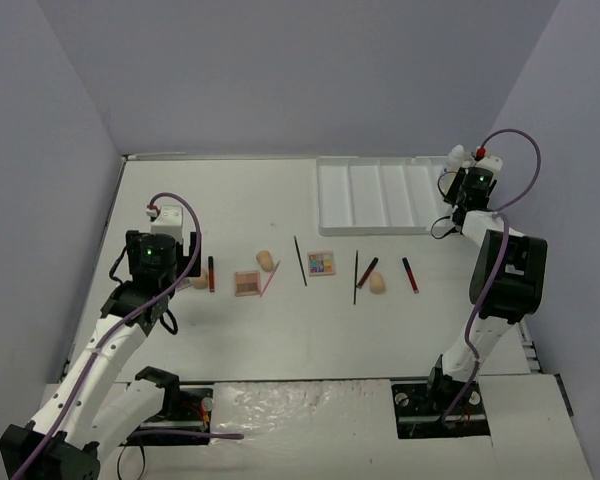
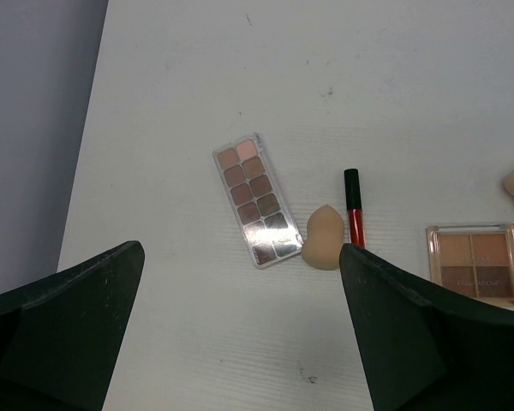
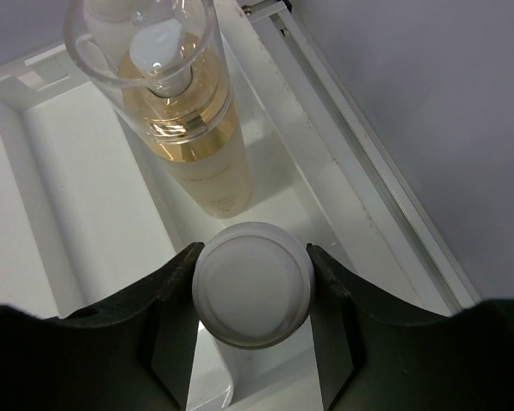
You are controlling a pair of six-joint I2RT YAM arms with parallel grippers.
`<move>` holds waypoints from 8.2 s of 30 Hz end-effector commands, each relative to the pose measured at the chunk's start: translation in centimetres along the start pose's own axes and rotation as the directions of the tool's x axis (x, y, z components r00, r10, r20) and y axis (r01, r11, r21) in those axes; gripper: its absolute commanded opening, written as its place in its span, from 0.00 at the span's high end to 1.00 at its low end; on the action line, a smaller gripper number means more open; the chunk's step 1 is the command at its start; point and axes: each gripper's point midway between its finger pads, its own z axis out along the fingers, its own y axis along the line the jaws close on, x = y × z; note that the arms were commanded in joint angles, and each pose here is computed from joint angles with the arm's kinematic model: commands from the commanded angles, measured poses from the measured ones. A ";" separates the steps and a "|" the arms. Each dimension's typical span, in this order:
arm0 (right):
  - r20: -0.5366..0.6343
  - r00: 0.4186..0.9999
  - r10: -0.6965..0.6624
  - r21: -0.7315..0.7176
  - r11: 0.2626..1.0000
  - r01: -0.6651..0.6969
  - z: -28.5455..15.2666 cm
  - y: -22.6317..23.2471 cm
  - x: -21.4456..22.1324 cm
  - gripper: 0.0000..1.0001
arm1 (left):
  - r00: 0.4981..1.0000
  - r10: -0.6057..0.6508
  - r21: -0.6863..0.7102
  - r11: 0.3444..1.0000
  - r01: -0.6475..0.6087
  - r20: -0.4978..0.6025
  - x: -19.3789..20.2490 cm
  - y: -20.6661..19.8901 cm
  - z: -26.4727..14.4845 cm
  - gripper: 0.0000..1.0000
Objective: Organize the makeup
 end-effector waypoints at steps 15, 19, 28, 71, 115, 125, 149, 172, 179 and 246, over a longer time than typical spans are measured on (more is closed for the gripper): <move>0.181 0.983 0.019 -0.048 0.999 -0.011 -3.1 0.6 -8.6 0.18 | 0.995 -0.027 0.014 1.000 0.026 0.099 -3.3 -0.2 -0.1 0.03; 0.161 0.987 0.026 -0.050 0.999 -0.018 -5.9 0.5 -9.8 0.09 | 0.992 -0.034 0.015 0.999 0.032 0.118 -3.6 0.0 -0.6 0.03; -0.041 0.997 0.066 -0.118 0.990 -0.071 -13.9 2.8 -4.0 0.09 | 0.992 -0.026 0.013 1.000 0.024 0.126 -3.7 -0.1 -1.0 0.03; -0.522 0.815 -0.251 -0.207 0.964 0.165 -17.1 8.0 15.1 1.00 | 0.993 0.021 0.067 0.997 -0.029 0.113 -3.4 -2.4 -0.8 0.03; -0.292 0.944 -0.152 -0.201 0.975 0.095 -10.5 16.0 -0.1 0.48 | 0.994 0.038 0.053 0.998 -0.044 0.101 -3.4 -2.1 -0.7 0.03; -0.451 0.890 -0.070 -0.206 0.978 -0.028 -19.7 17.6 13.3 0.48 | 0.993 0.021 0.056 0.998 -0.028 0.115 -3.6 -2.0 -1.1 0.03; -0.487 0.872 -0.048 -0.101 0.995 -0.002 -18.4 15.7 20.1 0.78 | 0.990 0.028 0.084 0.996 -0.040 0.141 -4.0 -2.7 -2.0 0.03; -0.092 0.940 -0.328 -0.192 0.932 0.307 -8.7 13.0 -3.3 1.00 | 0.998 -0.039 0.125 0.992 0.033 0.053 -2.9 -3.7 -2.3 0.03; -0.066 0.907 -0.416 -0.183 0.899 0.398 -2.4 11.6 -5.2 1.00 | 0.993 -0.100 0.108 0.989 0.106 -0.058 -2.1 -3.9 -2.5 0.03; 0.065 0.998 -0.012 -0.588 0.807 0.048 -23.9 16.7 -7.1 0.14 | 0.822 -0.202 -0.019 0.974 0.227 -0.533 12.1 -10.6 7.5 0.68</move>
